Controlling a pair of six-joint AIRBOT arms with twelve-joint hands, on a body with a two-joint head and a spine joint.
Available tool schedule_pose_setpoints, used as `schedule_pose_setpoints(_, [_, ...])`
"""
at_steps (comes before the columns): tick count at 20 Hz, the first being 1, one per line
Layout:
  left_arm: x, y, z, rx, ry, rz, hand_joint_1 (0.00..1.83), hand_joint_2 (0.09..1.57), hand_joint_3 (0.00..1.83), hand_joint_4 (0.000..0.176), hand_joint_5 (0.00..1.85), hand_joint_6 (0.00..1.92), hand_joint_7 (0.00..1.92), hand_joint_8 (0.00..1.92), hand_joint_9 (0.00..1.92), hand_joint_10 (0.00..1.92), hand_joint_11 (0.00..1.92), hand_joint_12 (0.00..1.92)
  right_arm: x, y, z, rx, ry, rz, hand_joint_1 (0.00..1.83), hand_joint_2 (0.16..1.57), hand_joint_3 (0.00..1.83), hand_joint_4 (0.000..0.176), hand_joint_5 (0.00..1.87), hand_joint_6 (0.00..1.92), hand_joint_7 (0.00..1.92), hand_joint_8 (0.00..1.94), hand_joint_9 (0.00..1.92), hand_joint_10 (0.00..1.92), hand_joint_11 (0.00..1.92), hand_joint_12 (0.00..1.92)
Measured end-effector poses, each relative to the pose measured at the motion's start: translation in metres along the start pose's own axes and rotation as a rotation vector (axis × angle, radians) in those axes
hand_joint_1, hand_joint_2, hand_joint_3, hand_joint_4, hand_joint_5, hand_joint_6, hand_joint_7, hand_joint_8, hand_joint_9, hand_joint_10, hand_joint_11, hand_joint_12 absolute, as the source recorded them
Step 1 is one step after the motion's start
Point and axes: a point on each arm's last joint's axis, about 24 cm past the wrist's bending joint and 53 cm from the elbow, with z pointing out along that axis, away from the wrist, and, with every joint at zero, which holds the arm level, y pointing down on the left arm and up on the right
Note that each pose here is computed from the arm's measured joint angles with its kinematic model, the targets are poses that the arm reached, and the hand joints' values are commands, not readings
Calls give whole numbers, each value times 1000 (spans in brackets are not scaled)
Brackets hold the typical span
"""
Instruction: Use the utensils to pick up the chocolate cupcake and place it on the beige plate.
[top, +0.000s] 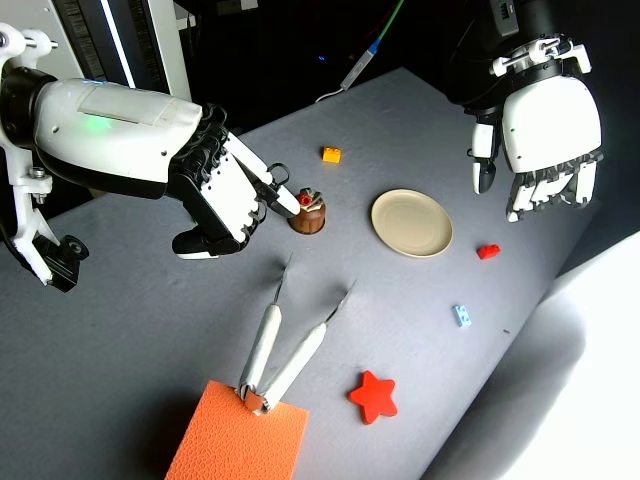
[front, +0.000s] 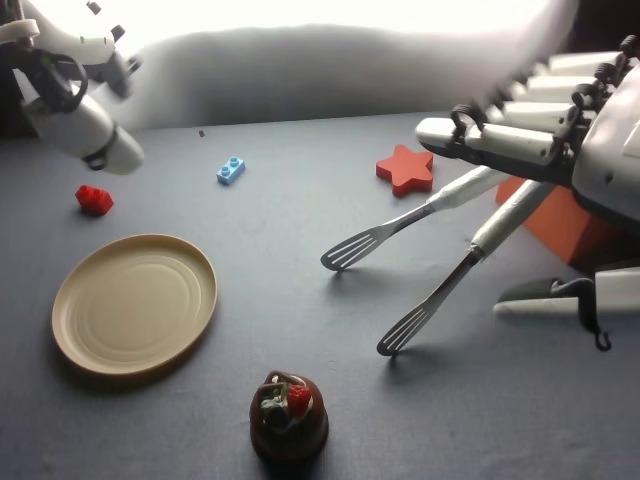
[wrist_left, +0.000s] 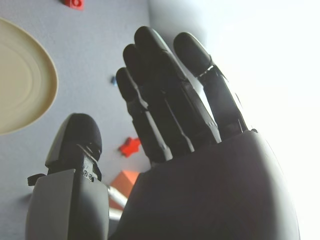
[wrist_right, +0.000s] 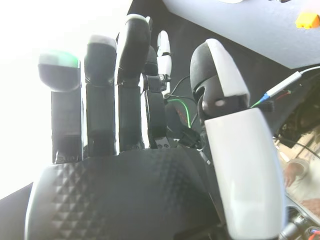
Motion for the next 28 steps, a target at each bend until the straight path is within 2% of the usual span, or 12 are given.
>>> schedule_pose_setpoints(3, [-2, -2, 0, 5, -9, 1, 185, 1105, 0, 0, 209, 8, 210, 7, 179, 11, 0, 468, 0, 2, 0, -5, -2, 1, 185, 1073, 1, 0, 140, 3, 142, 1, 148, 2, 0, 465])
schedule_pose_setpoints(7, [-3, 1, 2, -2, -7, 1, 152, 1114, 1, 0, 179, 2, 155, 1, 132, 0, 0, 315, 1, -10, 1, 43, 2, 50, 204, 1074, 0, 0, 121, 5, 142, 5, 138, 5, 0, 377])
schedule_pose_setpoints(9, [-3, 1, 2, -3, -8, 2, 169, 1103, 0, 0, 204, 6, 167, 2, 140, 2, 0, 341, 15, -17, 6, 57, 57, 4, 194, 1071, 0, 0, 162, 9, 186, 9, 184, 12, 0, 477])
schedule_pose_setpoints(11, [-3, 1, 2, -2, -7, -1, 148, 1110, 0, 0, 171, 1, 136, 0, 111, 0, 0, 280, 23, -23, 11, 69, 108, -3, 232, 1061, 0, 0, 143, 1, 177, 1, 177, 4, 0, 464])
schedule_pose_setpoints(13, [-3, 1, 2, -2, -8, 0, 164, 1101, 0, 0, 163, 1, 150, 3, 126, 4, 0, 353, 14, -32, 20, 87, 122, 5, 310, 1045, 0, 0, 141, 0, 168, 0, 156, 0, 0, 369])
schedule_pose_setpoints(15, [-2, 2, 2, -4, -4, 0, 159, 1106, 0, 0, 132, 0, 123, 0, 104, 0, 0, 337, 2, -40, 27, 103, 125, 10, 345, 1028, 0, 0, 113, 0, 131, 1, 121, 0, 0, 243])
schedule_pose_setpoints(16, [-2, 2, 2, -4, -5, -1, 148, 1104, 0, 0, 137, 1, 134, 3, 113, 3, 0, 318, 1, -42, 30, 109, 140, 13, 364, 1006, 0, 0, 102, 0, 119, 0, 120, 1, 0, 250])
schedule_pose_setpoints(17, [-4, 2, 1, -3, -7, -4, 124, 1104, 0, 0, 145, 2, 138, 2, 114, 2, 0, 295, 3, -44, 32, 114, 159, 17, 375, 995, 0, 0, 75, 1, 87, 2, 87, 2, 0, 173])
schedule_pose_setpoints(19, [-7, 2, 1, -2, -14, -6, 108, 1106, 0, 0, 154, 2, 147, 2, 132, 5, 0, 371, 6, -48, 39, 120, 190, 23, 364, 974, 0, 0, 5, 0, 7, 0, 8, 0, 0, 16])
schedule_pose_setpoints(22, [-10, 2, 2, -4, -17, -3, 95, 1110, 1, 0, 143, 2, 151, 3, 137, 2, 0, 438, -6, -68, 54, 152, 176, 59, 435, 928, 0, 0, 0, 0, 0, 0, 0, 0, 0, 0])
schedule_pose_setpoints(24, [-10, 3, 2, -8, -14, 17, 69, 1113, 3, 0, 144, 1, 165, 3, 146, 3, 0, 468, -5, -80, 63, 172, 194, 65, 486, 914, 0, 0, 0, 0, 0, 0, 0, 0, 0, 0])
schedule_pose_setpoints(28, [-8, 3, 3, -9, -4, 33, 131, 1114, 0, 0, 152, 6, 126, 2, 104, 1, 0, 321, 9, -76, 79, 169, 268, 89, 601, 952, 0, 0, 0, 0, 0, 0, 0, 0, 0, 0])
